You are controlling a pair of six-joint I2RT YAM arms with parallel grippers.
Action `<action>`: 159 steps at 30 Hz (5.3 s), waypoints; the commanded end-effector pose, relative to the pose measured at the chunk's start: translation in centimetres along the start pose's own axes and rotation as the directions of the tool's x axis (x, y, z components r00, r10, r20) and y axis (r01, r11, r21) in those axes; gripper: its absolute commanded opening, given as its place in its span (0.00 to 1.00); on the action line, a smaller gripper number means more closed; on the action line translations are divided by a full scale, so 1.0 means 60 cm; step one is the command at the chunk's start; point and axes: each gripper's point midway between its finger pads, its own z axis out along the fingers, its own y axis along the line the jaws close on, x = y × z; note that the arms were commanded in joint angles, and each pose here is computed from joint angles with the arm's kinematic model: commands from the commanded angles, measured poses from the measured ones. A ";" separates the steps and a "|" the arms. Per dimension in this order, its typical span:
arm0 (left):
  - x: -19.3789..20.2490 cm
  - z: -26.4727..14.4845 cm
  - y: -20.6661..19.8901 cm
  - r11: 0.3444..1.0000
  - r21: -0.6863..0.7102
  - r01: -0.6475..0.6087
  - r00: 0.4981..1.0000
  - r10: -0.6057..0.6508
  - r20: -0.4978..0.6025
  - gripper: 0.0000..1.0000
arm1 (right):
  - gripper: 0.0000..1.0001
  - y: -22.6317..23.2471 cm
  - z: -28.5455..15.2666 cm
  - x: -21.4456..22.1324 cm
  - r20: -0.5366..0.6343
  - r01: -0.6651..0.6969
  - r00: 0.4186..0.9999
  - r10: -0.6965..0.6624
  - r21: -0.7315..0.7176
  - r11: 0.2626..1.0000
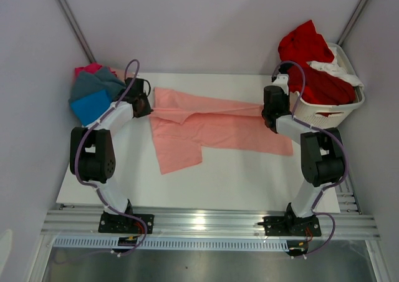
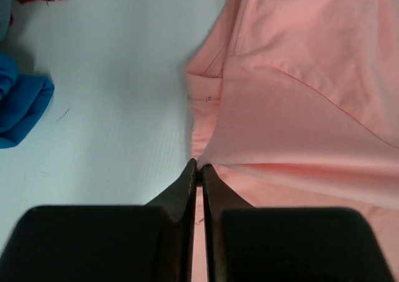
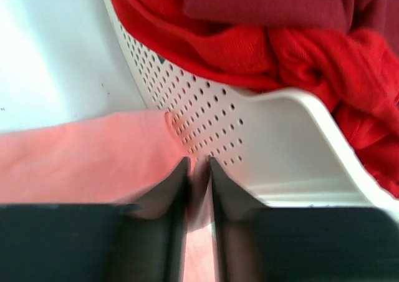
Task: Fold and stack the t-shirts
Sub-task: Fold the flattened tshirt in 1/3 of the way
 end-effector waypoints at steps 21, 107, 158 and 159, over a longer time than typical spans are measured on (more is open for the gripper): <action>-0.005 -0.050 -0.056 0.979 0.184 0.086 0.993 -0.098 0.059 0.70 | 0.66 0.017 -0.035 -0.063 0.022 -0.183 0.982 0.187 -0.116 0.976; 0.289 -0.272 0.115 0.938 -0.053 0.341 0.940 -0.342 -0.007 0.00 | 0.72 -0.022 -0.246 0.281 -0.492 -0.401 0.787 0.373 0.052 0.914; 0.205 -0.237 0.067 0.892 0.048 0.449 0.890 -0.452 0.066 0.88 | 0.58 0.111 -0.309 0.152 -0.499 -0.454 0.827 0.259 -0.321 0.831; 0.195 -0.225 0.066 0.894 0.035 0.446 0.891 -0.448 0.073 0.83 | 0.57 0.116 -0.304 0.149 -0.493 -0.455 0.829 0.262 -0.323 0.830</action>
